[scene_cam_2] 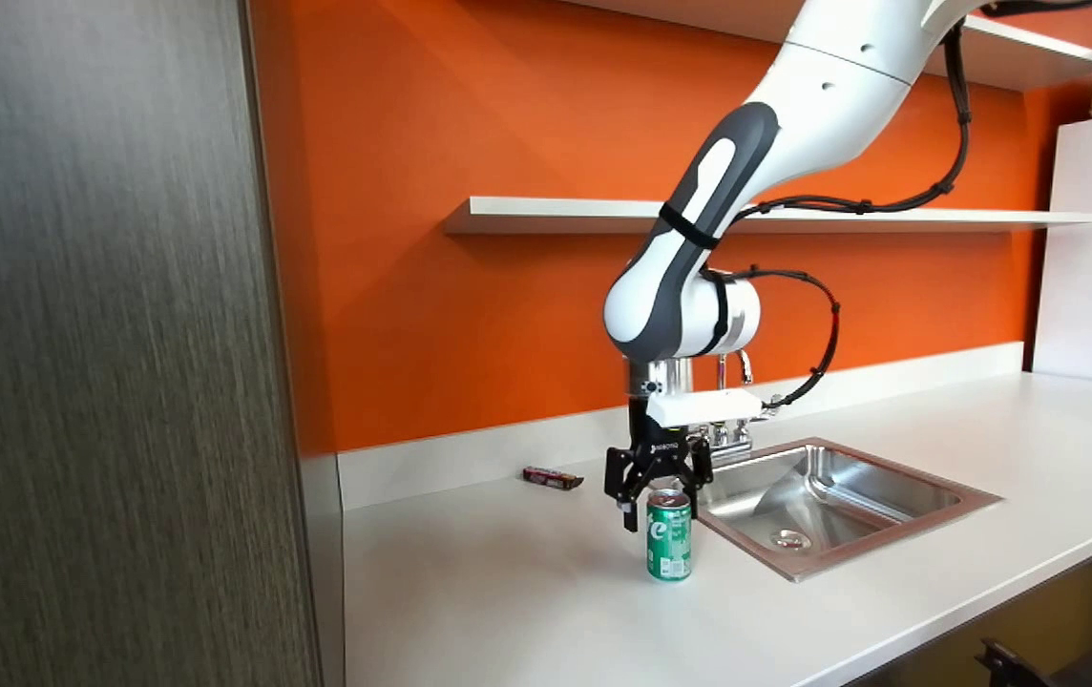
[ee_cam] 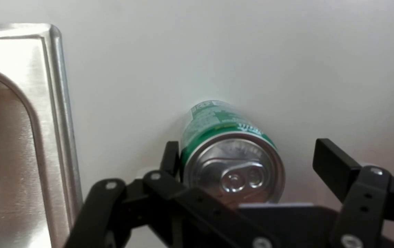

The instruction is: Pick up the canned drink and put it in the sink

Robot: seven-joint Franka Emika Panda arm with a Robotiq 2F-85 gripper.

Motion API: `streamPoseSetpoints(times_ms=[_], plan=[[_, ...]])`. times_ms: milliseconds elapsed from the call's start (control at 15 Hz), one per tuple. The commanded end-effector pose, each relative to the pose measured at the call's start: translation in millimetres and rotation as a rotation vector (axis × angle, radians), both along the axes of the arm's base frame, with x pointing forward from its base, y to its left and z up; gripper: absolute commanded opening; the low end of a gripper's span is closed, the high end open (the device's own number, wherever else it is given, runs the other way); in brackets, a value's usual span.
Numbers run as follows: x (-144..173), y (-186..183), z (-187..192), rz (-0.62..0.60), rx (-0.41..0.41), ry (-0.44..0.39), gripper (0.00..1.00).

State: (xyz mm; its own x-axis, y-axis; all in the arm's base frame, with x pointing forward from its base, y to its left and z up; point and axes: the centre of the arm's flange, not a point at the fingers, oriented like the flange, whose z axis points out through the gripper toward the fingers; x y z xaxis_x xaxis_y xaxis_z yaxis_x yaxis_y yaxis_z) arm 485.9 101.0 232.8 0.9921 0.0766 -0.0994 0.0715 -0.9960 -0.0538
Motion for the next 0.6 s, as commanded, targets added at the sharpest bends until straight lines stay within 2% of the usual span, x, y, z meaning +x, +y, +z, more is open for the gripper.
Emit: streamPoseSetpoints(times_ms=[0, 267, 533], plan=[[7.7, 1.7, 1.1, -0.023, 0.003, -0.011, 0.72], [9.8, -1.0, 2.6, -0.031, 0.002, -0.007, 0.40], [9.3, -4.7, 10.8, -0.048, 0.002, -0.007, 0.39]])
